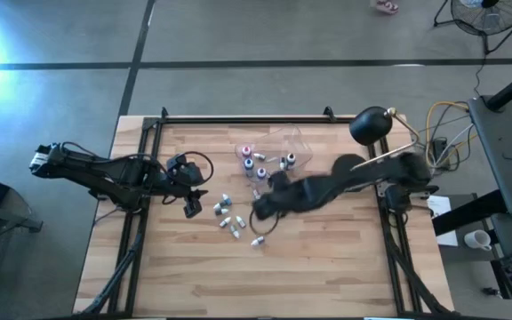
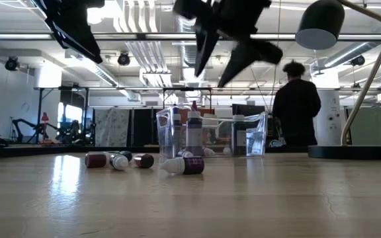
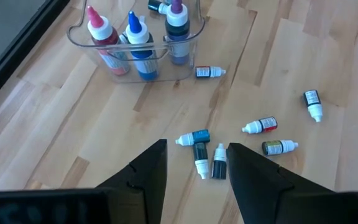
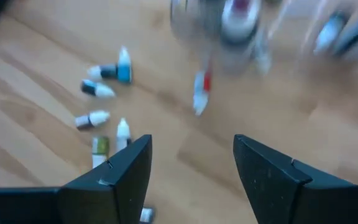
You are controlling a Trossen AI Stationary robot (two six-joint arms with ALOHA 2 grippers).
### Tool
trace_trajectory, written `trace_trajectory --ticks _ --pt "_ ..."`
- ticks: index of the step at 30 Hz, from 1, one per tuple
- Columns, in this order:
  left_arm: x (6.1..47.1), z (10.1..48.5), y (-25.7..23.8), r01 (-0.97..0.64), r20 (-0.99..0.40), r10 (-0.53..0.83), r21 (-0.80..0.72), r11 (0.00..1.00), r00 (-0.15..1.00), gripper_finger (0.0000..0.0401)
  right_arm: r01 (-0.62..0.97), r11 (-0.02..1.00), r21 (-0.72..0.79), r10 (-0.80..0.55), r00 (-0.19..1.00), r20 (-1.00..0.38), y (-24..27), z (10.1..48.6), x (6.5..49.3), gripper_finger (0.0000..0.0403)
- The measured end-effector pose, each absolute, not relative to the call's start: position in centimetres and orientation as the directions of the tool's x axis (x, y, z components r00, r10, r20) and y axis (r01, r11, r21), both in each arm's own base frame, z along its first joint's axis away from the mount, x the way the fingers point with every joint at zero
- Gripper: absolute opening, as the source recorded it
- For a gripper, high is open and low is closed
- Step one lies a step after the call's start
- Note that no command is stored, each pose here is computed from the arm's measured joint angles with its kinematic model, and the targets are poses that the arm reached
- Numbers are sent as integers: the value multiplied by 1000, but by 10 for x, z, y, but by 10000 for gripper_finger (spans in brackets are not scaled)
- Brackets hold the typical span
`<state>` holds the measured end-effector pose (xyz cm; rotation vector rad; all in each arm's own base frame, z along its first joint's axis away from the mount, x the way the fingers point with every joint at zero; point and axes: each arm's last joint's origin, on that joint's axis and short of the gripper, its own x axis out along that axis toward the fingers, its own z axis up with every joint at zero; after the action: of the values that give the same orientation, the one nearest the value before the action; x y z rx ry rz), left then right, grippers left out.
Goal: Pick & Place food coloring
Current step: Put the top small red food coloring bottle into the transparent bin
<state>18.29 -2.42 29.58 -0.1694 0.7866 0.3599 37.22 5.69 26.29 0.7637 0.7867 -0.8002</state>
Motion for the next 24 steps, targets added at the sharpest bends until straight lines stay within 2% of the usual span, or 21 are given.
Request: trace_trajectory --ticks 5,9,16,24 --pt "183 296 -24 -377 -715 252 -17 926 652 140 911 325 253 -325 359 -875 76 206 397 219" --pt "183 295 -24 -377 -720 253 -13 926 646 140 936 241 257 -349 331 -877 74 187 415 219" --pt "182 295 -24 -378 -725 254 -10 926 641 140 949 228 218 -351 289 -890 55 169 435 219" --pt "182 295 -24 -377 -725 254 -8 926 640 140 949 244 199 -330 275 -903 26 169 440 219"
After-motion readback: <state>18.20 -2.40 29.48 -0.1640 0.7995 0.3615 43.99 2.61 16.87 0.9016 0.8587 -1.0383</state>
